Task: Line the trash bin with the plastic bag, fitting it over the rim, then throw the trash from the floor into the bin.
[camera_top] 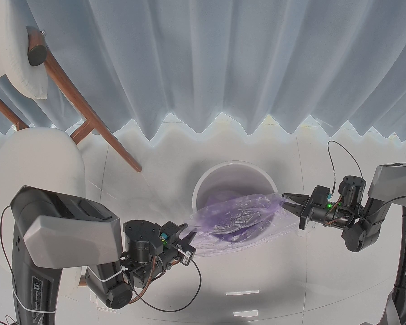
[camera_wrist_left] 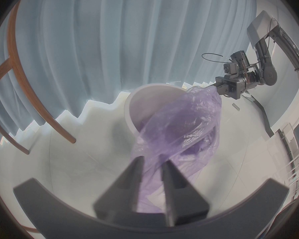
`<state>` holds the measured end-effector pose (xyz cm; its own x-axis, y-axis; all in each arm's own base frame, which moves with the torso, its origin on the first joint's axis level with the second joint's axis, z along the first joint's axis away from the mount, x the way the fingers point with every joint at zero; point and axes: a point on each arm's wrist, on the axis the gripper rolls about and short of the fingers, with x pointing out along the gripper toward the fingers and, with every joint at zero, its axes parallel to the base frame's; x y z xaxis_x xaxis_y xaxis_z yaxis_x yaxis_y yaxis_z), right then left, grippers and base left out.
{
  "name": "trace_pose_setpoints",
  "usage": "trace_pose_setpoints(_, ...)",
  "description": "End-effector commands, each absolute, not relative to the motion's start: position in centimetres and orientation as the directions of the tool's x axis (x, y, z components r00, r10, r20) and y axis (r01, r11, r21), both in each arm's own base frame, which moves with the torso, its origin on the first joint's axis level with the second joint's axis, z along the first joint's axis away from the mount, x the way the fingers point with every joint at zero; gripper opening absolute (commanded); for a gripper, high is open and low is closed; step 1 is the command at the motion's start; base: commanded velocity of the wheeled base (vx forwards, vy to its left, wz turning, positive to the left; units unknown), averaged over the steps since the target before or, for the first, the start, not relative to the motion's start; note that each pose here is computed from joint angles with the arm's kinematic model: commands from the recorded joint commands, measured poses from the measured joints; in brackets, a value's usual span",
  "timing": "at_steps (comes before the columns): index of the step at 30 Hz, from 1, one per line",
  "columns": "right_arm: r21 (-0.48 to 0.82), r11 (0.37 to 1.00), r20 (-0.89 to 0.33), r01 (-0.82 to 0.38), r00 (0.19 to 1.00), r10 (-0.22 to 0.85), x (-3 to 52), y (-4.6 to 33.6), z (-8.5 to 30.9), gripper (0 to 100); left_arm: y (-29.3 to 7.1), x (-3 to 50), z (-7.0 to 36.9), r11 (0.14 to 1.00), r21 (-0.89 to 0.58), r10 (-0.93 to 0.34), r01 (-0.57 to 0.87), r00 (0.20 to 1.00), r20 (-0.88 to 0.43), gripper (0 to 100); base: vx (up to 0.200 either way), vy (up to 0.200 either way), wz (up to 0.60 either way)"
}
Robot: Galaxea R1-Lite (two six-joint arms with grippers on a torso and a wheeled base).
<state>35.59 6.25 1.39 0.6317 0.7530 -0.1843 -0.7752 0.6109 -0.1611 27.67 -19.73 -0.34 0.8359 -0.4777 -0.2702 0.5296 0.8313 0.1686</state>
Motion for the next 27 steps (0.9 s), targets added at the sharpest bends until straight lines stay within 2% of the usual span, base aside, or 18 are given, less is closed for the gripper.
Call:
trace_pose_setpoints(1,-0.166,0.62,-0.166,-0.767,0.642,0.749,35.4,6.1,2.4,0,-19.4,28.0,0.7,0.84,0.161,-0.476,0.518,0.847,-0.237,0,0.0,0.0,0.0)
trace_pose_setpoints(5,-0.152,0.638,-0.141,-0.755,0.655,0.742,34.8,6.1,3.1,0,-18.4,28.5,2.7,0.84,0.16,-0.49,0.518,0.852,-0.183,0,0.0,0.0,0.0)
trace_pose_setpoints(11,-0.146,0.653,-0.131,-0.744,0.668,0.732,34.6,6.2,3.5,0,-18.4,29.5,3.1,0.766,0.186,-0.597,0.615,0.788,-0.149,0,0.0,0.0,0.0)
trace_pose_setpoints(17,-0.145,0.654,-0.129,-0.742,0.67,0.731,34.5,6.3,3.7,0,-18.5,29.6,3.1,0.762,0.189,-0.602,0.62,0.785,-0.146,0,0.0,0.0,0.0)
trace_pose_setpoints(21,-0.129,0.679,-0.137,-0.723,0.691,0.71,34.1,6.2,3.8,0,-18.9,30.1,3.6,0.758,0.193,-0.613,0.623,0.782,-0.117,0,0.0,0.0,0.0)
trace_pose_setpoints(27,-0.126,0.678,-0.138,-0.724,0.69,0.711,33.9,6.2,3.9,0,-19.0,30.1,3.6,0.757,0.204,-0.612,0.621,0.783,-0.114,0,0.2,0.0,0.0)
